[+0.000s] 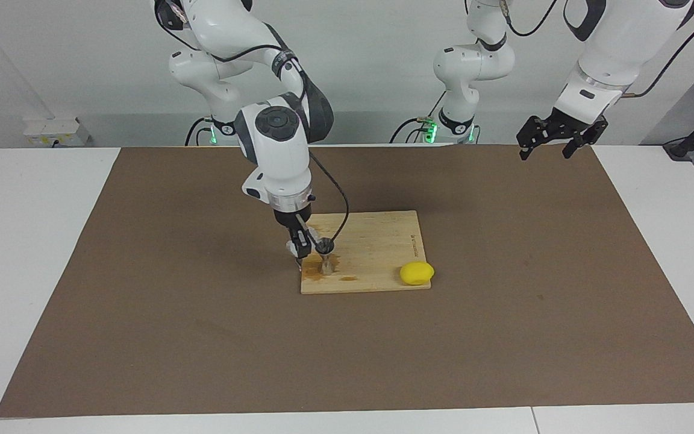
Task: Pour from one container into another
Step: 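Tilt the glass cup with the right gripper over the metal cup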
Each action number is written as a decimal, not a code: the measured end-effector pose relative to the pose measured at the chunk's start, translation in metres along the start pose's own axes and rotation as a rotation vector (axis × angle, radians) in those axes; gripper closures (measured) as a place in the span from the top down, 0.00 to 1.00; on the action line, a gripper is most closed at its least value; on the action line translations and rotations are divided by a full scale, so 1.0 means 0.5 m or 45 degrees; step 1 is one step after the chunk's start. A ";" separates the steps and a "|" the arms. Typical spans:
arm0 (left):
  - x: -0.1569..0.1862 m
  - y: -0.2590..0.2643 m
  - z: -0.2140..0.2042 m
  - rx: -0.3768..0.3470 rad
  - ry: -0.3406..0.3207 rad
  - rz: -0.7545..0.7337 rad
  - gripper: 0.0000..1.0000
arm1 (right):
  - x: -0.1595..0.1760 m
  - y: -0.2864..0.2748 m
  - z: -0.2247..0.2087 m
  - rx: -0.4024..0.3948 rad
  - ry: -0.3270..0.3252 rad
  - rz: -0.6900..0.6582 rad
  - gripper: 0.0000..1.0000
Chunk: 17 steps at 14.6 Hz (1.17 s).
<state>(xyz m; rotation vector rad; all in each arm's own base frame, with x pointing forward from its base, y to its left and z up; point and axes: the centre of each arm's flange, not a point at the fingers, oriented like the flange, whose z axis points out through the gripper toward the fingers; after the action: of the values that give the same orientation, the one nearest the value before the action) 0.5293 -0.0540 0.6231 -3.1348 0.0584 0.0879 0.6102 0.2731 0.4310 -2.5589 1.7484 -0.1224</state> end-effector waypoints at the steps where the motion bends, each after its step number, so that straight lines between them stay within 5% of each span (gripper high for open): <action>1: 0.000 0.000 0.000 0.000 0.000 0.000 1.00 | -0.004 0.000 0.000 0.001 0.016 -0.021 0.50; 17: 0.000 0.000 0.000 0.000 0.000 0.000 1.00 | -0.042 0.003 0.002 0.020 0.192 -0.225 0.50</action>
<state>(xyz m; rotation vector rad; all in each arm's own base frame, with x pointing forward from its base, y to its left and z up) 0.5293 -0.0540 0.6231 -3.1348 0.0584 0.0880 0.6015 0.2921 0.4291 -2.7549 1.5532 -0.3414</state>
